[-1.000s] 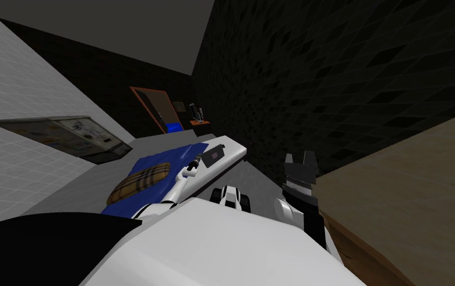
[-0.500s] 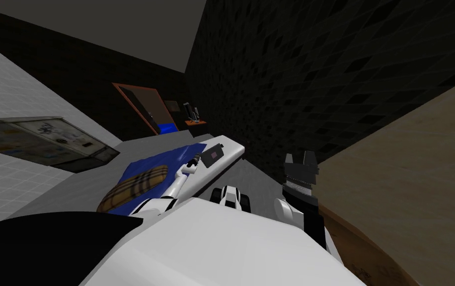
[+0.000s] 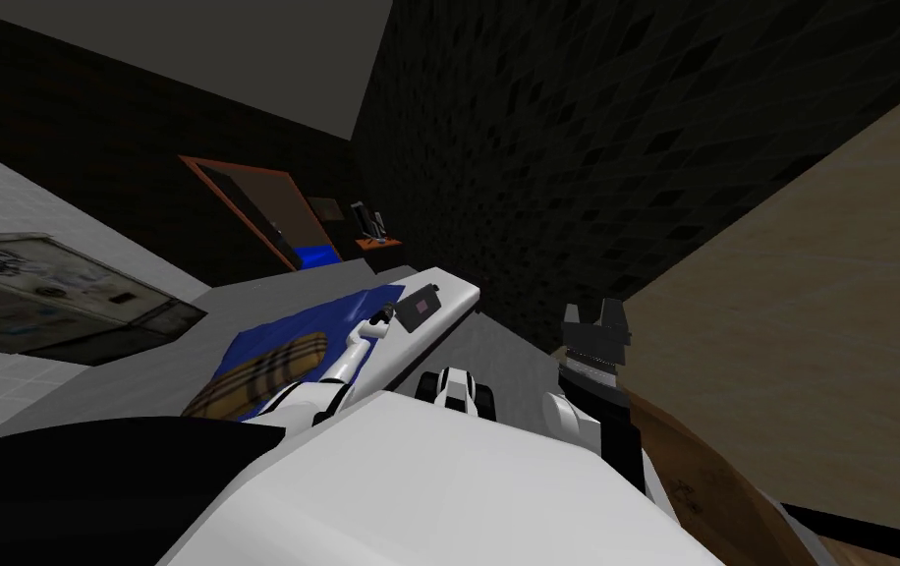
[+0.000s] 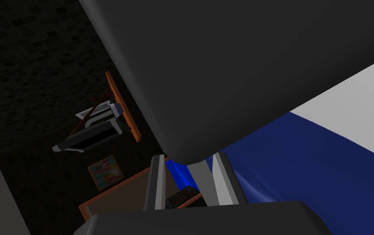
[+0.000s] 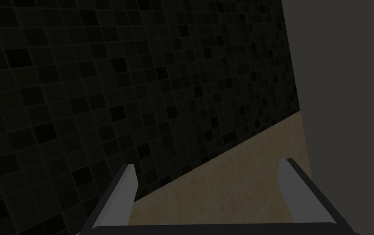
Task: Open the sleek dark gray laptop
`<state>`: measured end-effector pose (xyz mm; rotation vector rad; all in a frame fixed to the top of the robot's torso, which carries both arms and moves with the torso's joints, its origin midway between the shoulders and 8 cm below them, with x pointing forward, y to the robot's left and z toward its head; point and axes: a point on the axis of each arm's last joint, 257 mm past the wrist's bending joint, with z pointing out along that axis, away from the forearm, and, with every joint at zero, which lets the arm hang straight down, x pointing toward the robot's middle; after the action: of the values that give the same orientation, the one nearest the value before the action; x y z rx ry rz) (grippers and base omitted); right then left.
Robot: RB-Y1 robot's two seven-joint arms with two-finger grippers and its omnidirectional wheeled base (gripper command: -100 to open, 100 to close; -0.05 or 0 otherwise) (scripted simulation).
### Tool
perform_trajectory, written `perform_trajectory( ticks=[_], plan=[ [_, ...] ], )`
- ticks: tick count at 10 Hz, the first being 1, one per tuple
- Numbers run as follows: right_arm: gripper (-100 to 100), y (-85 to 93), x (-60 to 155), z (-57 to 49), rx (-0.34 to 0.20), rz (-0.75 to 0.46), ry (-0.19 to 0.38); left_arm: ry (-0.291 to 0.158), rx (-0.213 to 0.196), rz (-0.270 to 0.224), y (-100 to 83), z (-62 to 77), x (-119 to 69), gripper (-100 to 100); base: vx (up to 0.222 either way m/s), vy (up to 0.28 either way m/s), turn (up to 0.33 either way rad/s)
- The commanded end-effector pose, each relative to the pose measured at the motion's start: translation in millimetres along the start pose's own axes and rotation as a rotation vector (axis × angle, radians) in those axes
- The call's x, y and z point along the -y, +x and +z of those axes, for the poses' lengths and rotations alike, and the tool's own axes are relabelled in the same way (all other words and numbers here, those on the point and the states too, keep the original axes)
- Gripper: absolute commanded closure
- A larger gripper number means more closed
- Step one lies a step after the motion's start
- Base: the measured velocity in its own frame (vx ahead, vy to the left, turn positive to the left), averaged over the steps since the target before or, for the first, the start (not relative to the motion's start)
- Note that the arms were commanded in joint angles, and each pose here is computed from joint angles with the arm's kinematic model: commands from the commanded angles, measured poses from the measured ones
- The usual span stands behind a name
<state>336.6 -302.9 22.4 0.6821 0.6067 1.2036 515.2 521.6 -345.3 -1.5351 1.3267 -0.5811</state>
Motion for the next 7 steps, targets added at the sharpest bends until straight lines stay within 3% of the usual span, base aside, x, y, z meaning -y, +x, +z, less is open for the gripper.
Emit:
perform_trajectory(
  ticks=[1, 3, 4, 7],
  plan=[
    [0, 0.0, 0, 0.0, 0.0, 0.0, 0.0, -0.02, 0.006, -0.016, -3.1, 1.6, -1.0, 100, -0.025, 0.032, -0.046],
    [0, 0.0, 0, 0.0, 0.0, 0.0, 0.0, -0.092, 0.041, -0.096, -28.7, 3.3, -24.4, 100, -0.056, 0.094, -0.313],
    [0, 0.1, 0, 0.1, 0.0, 0.0, 0.0, -0.092, 0.041, -0.096, -28.7, 3.3, -24.4, 100, -0.064, 0.109, -0.19],
    [0, 0.0, 0, 0.0, 0.0, 0.0, 0.0, -0.187, 0.094, -0.218, -64.2, 1.1, -58.3, 100, -0.083, 0.125, -0.326]
  ],
)
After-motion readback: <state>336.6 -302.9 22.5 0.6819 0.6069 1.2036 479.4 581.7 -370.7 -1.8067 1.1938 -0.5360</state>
